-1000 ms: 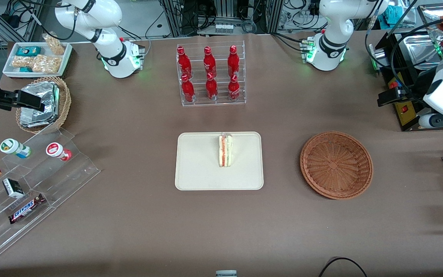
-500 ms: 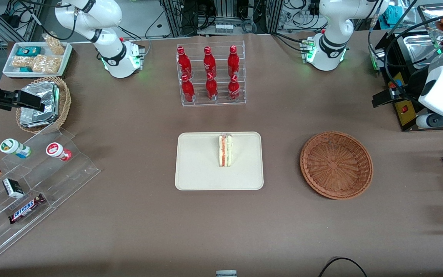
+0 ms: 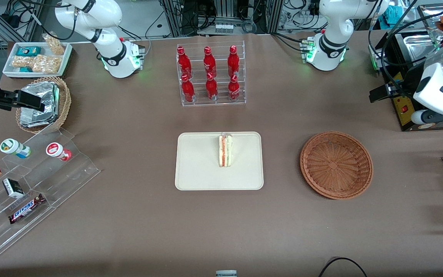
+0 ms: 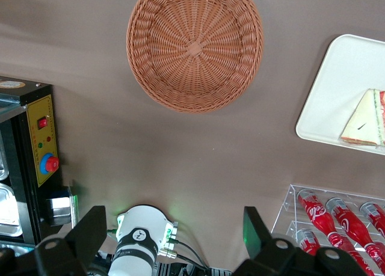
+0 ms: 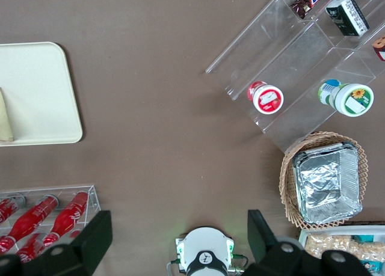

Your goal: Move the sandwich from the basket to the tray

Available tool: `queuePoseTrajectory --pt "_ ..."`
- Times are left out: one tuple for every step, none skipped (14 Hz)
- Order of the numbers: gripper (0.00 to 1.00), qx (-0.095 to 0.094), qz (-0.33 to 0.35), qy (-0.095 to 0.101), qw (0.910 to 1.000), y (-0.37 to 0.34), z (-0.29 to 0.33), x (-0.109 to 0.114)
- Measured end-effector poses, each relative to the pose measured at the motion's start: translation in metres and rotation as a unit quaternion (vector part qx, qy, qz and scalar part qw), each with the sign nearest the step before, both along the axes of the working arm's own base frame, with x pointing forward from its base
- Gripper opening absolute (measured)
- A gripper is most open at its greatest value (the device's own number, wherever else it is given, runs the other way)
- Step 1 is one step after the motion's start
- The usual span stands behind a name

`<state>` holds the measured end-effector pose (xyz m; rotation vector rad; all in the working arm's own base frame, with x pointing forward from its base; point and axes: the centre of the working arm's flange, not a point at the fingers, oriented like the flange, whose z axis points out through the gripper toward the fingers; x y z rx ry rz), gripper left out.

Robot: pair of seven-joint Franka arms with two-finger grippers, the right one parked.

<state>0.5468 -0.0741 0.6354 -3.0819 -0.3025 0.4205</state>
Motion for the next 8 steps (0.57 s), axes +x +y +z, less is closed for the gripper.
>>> queuePoseTrajectory --pt "1.0 0.0 -0.001 -0.003 1.0 -0.001 0.002 -0.002" --pt "1.0 0.0 -0.001 -0.008 1.0 -0.001 0.006 -0.004" --pt "1.0 0.0 0.0 -0.014 0.9999 0.0 0.01 -0.007" --pt "1.0 -0.001 0.003 -0.024 0.9997 0.002 0.011 -0.01" --pt "1.0 -0.001 0.007 -0.033 0.9994 0.006 0.009 -0.013" --pt "1.0 0.0 0.01 -0.039 0.9992 0.008 0.006 -0.016" --pt "1.0 0.0 0.012 -0.042 0.9991 0.009 0.003 -0.02" --pt "1.0 0.001 0.012 -0.043 0.999 0.01 0.001 -0.022"
